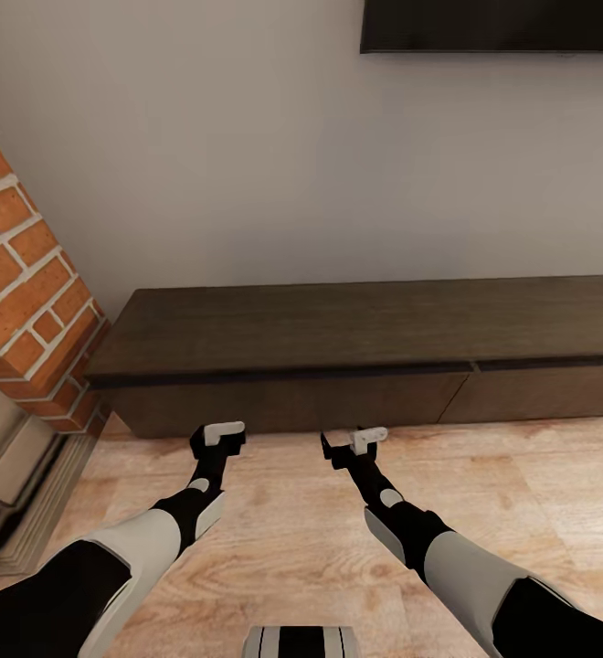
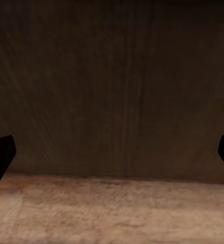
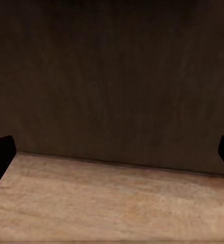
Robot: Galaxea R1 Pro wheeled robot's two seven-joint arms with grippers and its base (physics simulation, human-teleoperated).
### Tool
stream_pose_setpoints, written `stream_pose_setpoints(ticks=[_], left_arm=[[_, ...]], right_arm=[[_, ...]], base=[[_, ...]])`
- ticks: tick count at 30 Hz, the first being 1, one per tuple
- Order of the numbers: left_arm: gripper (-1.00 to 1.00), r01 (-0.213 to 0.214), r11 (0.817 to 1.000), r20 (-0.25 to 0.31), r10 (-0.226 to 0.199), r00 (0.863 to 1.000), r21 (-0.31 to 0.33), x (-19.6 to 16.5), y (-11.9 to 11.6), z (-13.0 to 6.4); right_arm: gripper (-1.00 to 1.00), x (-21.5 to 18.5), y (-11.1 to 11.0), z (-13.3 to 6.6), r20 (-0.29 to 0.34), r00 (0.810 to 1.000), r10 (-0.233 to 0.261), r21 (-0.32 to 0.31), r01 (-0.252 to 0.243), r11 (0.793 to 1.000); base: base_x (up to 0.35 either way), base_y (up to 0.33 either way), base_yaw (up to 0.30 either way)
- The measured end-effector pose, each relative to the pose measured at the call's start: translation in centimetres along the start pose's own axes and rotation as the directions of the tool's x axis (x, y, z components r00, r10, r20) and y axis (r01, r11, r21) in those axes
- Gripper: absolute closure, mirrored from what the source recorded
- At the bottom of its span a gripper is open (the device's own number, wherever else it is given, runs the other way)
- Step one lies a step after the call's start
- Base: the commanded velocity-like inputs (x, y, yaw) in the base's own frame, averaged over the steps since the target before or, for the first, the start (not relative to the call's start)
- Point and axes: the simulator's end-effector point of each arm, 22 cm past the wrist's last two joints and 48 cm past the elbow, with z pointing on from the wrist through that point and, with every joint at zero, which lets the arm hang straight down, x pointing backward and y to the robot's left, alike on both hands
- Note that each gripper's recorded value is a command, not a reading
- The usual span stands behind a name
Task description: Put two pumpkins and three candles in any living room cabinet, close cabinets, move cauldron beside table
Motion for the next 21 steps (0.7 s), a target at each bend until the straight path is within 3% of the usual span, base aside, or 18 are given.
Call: stream_pose_setpoints(ticks=[15,17,21], left_arm=[[-1.0,0.013,1.0,0.025,-0.012,1.0,-0.007,-1.9,-0.1,-0.4],[-1.0,0.0,1.0,-0.028,-0.001,1.0,-0.007,-1.2,-0.1,-0.5],[-1.0,-0.009,1.0,-0.058,0.009,0.998,-0.005,-1.3,-0.2,-0.8]], right_arm=[[-1.0,-2.0,0.1,-0.3,0.027,1.0,-0.008,-0.002,0.008,1.0],[-1.0,-2.4,0.1,-0.4,0.032,0.999,-0.012,0.0,0.012,1.0],[-1.0,-3.4,0.1,-0.6,0.046,0.999,-0.015,0.001,0.015,1.0]], base=[[-0.001,0.0,0.0],[0.0,0.0,0.0],[0.0,0.0,0.0]])
